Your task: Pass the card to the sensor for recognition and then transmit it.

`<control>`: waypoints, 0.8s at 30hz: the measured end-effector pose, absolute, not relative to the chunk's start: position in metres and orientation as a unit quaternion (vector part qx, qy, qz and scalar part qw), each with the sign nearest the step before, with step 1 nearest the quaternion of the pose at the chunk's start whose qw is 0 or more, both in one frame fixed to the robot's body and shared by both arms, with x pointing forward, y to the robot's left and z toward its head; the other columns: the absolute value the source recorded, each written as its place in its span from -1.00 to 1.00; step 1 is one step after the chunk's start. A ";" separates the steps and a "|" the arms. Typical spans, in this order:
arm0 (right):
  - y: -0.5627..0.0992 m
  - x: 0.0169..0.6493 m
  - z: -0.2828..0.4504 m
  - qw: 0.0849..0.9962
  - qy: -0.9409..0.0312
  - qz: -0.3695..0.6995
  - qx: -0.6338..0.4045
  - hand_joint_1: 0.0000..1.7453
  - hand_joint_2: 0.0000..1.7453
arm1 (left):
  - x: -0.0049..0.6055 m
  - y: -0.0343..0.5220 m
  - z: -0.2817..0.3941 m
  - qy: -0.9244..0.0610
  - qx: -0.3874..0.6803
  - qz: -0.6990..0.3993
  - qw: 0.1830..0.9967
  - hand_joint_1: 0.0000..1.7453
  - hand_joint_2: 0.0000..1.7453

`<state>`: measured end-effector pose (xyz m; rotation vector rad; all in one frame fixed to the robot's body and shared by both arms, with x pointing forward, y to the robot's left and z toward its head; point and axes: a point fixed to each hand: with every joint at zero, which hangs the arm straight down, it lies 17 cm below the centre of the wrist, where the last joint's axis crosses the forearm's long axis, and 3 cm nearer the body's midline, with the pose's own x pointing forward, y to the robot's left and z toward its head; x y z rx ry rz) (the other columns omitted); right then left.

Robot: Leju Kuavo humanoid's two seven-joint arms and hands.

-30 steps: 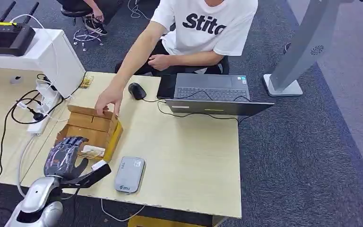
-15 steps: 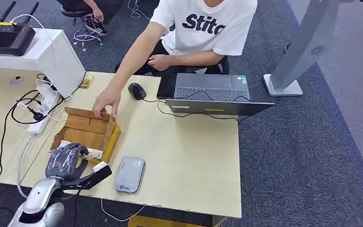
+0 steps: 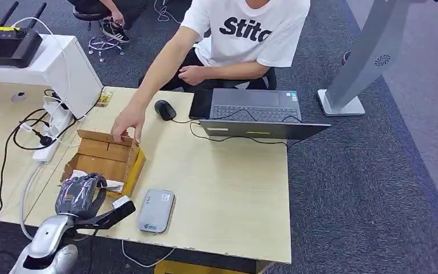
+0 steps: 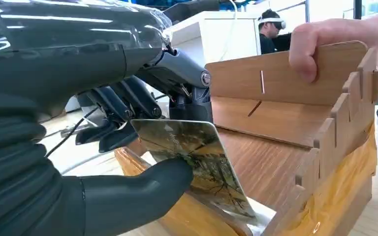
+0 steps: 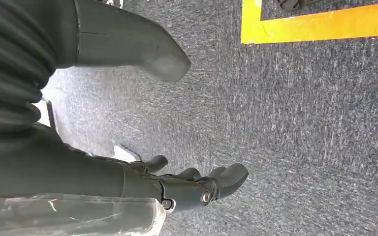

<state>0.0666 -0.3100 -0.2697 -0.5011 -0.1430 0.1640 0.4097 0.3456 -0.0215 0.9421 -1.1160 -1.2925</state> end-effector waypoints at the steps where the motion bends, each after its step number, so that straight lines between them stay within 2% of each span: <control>1: -0.310 0.067 -0.270 0.963 -0.071 0.081 -0.247 -1.00 1.00 | 0.411 0.346 -0.020 -0.475 0.400 -0.549 0.559 1.00 1.00; 8: -0.310 0.067 -0.270 0.963 -0.072 0.079 -0.247 -1.00 1.00 | 0.431 0.358 0.017 -0.495 0.428 -0.541 0.529 1.00 1.00; 16: -0.310 0.066 -0.270 0.963 -0.073 0.077 -0.247 -1.00 1.00 | 0.491 0.382 0.167 -0.545 0.517 -0.509 0.420 1.00 1.00; 24: -0.310 0.071 -0.269 0.962 -0.079 0.087 -0.248 -1.00 1.00 | 0.521 0.395 0.252 -0.549 0.583 -0.472 0.368 1.00 1.00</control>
